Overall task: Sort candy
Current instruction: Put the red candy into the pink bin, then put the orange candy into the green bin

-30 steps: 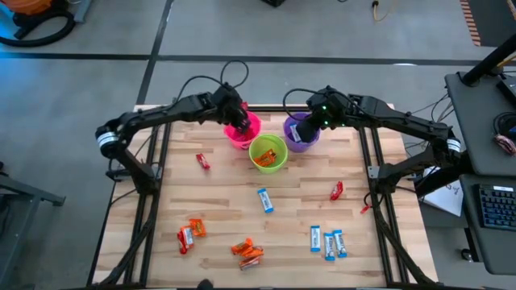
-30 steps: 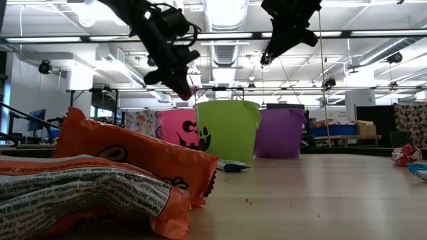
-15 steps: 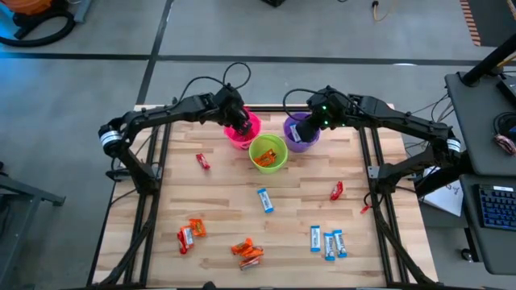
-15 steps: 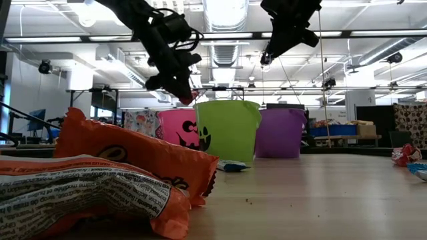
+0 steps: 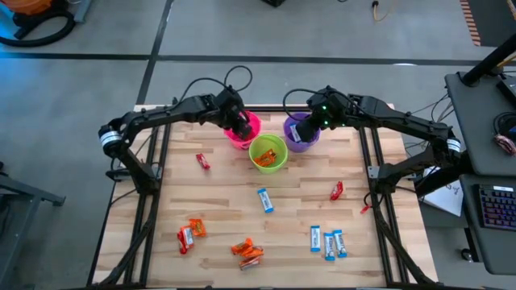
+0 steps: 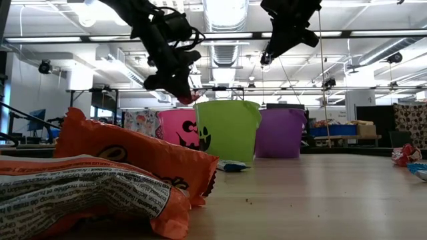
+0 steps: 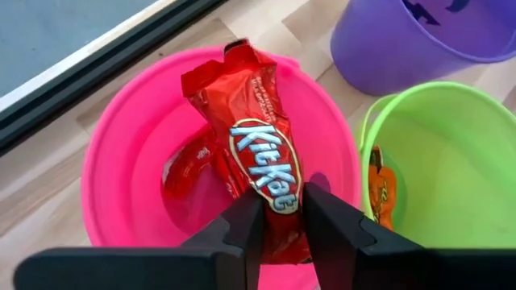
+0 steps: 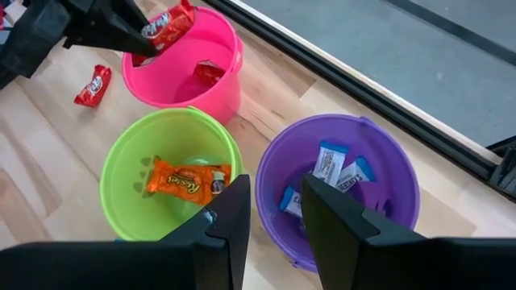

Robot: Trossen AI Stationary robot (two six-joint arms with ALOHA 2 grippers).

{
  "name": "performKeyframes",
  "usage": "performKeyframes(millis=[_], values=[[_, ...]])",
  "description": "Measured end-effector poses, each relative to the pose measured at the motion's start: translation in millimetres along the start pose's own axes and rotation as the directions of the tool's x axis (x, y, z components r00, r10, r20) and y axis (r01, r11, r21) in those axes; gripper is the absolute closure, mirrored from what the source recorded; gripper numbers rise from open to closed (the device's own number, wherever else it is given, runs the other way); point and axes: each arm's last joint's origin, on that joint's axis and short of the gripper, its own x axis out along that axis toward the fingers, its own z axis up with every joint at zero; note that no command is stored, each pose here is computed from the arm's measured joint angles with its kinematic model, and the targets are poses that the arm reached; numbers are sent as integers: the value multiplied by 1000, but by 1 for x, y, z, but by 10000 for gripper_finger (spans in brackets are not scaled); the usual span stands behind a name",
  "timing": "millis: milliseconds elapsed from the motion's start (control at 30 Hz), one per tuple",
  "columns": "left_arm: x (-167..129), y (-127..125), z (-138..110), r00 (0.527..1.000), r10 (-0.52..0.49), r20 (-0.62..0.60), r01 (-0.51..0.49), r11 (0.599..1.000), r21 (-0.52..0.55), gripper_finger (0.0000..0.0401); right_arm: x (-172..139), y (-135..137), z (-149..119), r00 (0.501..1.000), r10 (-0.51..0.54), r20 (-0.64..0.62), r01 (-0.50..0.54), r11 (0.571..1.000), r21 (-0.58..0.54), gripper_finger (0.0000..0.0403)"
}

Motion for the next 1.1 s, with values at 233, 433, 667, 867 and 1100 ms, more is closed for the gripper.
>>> performKeyframes(millis=[233, 433, 667, 867, 1100], values=[[0, 0, 0, 1000, 5, 0, -5, 1000, 1, 279, 0, 1, 0, 1000, 20, -10, -20, 1000, 8, 300], [-1, 0, -2, 1000, 8, -13, -8, 1000, 4, 230, -2, 1, -1, 997, 65, -30, -64, 997, 42, 300], [-14, -4, -9, 991, -96, -89, 92, 995, -40, 211, -4, 4, -6, 978, 179, -112, -168, 981, 95, 300], [-48, -22, -32, 982, -84, -170, 73, 995, -71, 212, -6, 5, -12, 969, 180, -169, -170, 983, 75, 300], [-84, -60, -63, 982, -87, -165, 68, 990, -121, 212, -6, 6, -12, 968, 183, -169, -180, 983, 32, 300]])
